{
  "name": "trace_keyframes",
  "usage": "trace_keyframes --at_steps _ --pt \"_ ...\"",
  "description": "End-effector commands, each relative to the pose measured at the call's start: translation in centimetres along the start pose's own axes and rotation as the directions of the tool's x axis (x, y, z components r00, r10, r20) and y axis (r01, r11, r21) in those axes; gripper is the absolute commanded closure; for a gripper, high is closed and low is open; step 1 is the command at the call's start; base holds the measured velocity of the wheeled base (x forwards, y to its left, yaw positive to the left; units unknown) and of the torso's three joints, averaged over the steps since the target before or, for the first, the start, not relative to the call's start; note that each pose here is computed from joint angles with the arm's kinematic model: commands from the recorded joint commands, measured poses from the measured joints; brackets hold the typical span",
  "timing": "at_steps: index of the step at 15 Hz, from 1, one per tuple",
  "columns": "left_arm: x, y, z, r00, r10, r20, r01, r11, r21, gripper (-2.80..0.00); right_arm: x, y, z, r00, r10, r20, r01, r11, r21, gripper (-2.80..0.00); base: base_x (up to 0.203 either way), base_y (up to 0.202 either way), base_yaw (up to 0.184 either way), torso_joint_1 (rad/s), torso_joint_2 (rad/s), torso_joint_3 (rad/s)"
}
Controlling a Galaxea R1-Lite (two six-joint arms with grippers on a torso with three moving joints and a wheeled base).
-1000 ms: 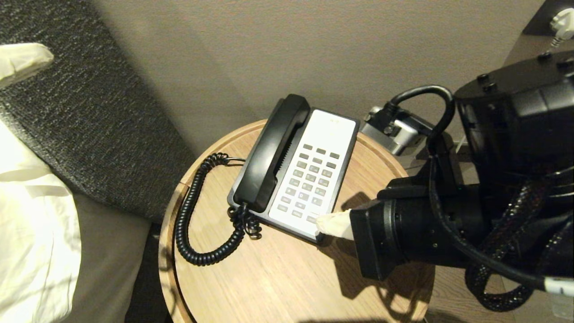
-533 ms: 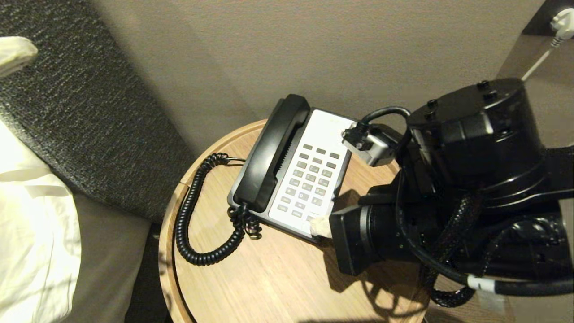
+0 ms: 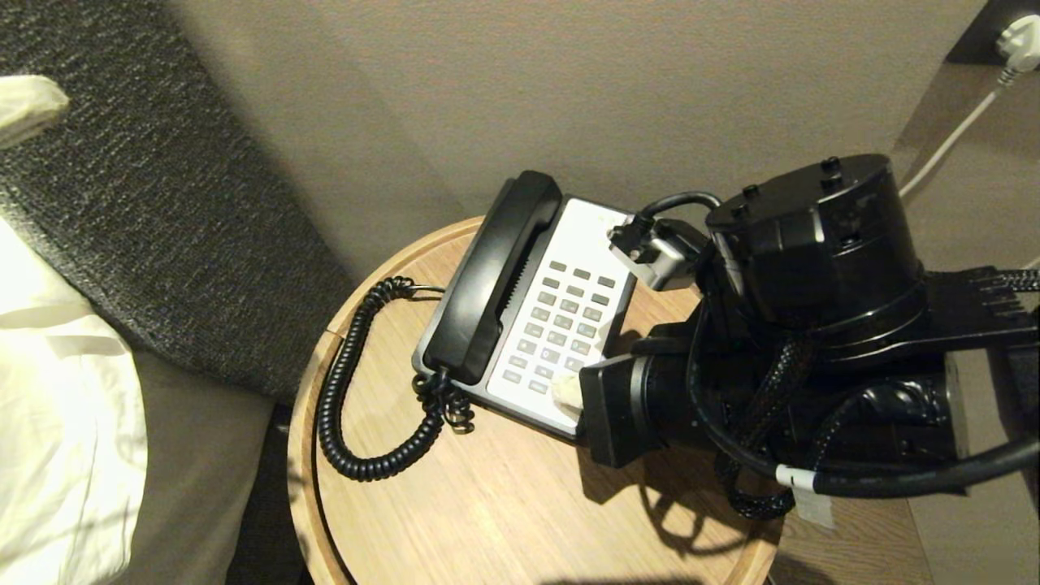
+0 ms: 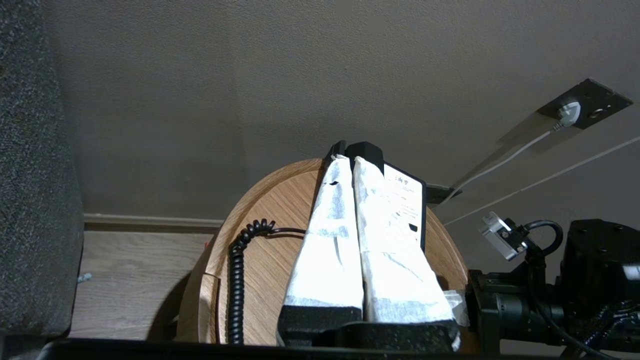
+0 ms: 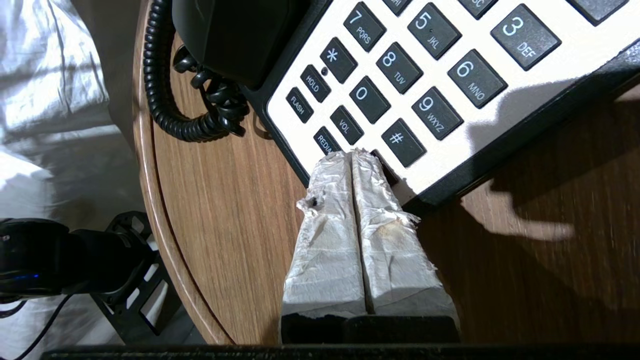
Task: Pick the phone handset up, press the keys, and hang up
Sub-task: End the call using the dial pad
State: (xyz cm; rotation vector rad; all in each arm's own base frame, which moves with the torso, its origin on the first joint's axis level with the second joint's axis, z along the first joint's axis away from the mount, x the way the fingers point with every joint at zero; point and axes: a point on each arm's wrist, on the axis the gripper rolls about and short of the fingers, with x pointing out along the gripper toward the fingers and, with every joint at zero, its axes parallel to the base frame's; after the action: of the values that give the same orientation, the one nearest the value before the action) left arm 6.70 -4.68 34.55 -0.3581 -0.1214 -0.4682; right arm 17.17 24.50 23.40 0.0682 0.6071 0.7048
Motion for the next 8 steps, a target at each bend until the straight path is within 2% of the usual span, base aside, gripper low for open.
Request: trace_keyframes --at_steps 1,8 --pt "-0.2 0.0 0.0 1.0 0.001 0.002 -0.001 1.0 -0.003 0.0 0.2 -0.2 -0.1 1.0 -0.009 -0.007 0.009 1.0 0.003 0.0 0.0 0.0 0.0 0.0 0.0 0.0" --pt "-0.3 0.1 -0.1 1.0 0.002 -0.003 -0.002 0.999 -0.034 0.0 -1.2 0.0 0.8 0.999 0.019 0.032 -0.019 1.0 0.018 0.0 0.0 0.0 0.0 0.0 0.0 0.0"
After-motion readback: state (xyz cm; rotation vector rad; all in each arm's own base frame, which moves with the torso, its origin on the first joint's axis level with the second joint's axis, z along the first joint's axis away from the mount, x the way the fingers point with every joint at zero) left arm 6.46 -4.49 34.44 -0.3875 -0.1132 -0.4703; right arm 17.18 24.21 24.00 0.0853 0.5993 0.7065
